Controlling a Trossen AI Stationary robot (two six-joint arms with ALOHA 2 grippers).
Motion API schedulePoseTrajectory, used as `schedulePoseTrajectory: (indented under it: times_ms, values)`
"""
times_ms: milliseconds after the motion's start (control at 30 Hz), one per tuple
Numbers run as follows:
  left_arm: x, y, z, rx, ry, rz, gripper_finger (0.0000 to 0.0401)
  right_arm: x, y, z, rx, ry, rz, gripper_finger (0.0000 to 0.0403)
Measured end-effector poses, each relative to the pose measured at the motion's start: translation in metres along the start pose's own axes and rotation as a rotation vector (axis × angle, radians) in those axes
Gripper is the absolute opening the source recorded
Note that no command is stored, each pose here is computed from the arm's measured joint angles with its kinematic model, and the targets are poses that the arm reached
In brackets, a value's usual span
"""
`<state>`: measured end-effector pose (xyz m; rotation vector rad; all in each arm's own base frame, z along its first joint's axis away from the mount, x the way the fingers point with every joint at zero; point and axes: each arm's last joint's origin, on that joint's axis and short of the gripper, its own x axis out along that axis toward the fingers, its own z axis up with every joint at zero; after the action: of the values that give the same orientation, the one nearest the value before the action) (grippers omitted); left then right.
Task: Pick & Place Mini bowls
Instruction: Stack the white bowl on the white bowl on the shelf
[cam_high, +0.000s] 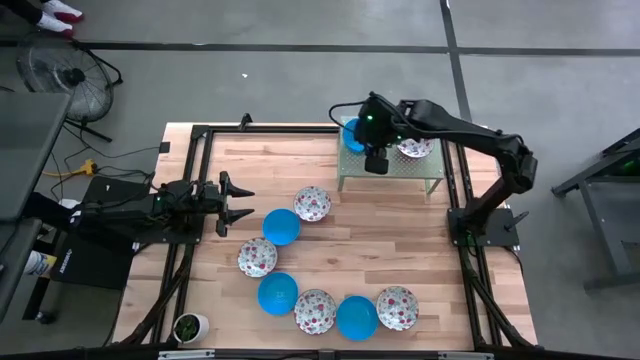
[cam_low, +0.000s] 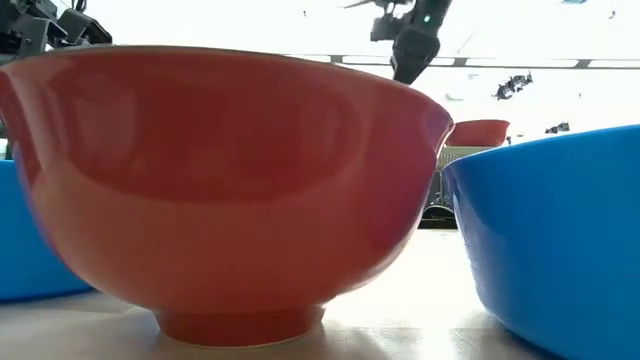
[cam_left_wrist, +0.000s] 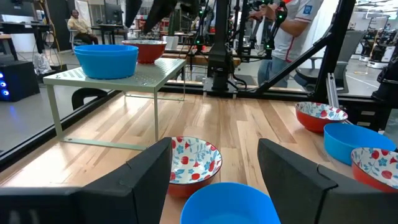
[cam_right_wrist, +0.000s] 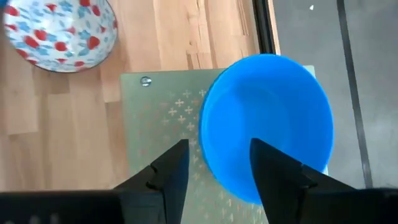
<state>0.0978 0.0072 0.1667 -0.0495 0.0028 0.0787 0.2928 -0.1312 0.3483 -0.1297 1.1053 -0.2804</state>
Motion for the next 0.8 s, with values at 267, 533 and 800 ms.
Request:
schedulePoseTrajectory:
  times_ms: [267, 533, 800]
  values:
    - [0.0, 0.0, 0.0, 0.0, 0.0, 0.0, 0.0232, -0.028, 0.025, -0.007, 0.008, -0.014, 0.126, 0.0154]
    - [0.0, 0.0, 0.0, 0.0, 0.0, 0.0, 0.0232, -0.039, 0.054, -0.014, -0.065, 0.064, 0.264, 0.0154]
    - [0.0, 0.0, 0.0, 0.0, 0.0, 0.0, 0.0232, -0.048, 0.088, -0.023, -0.124, 0.183, 0.368, 0.0154]
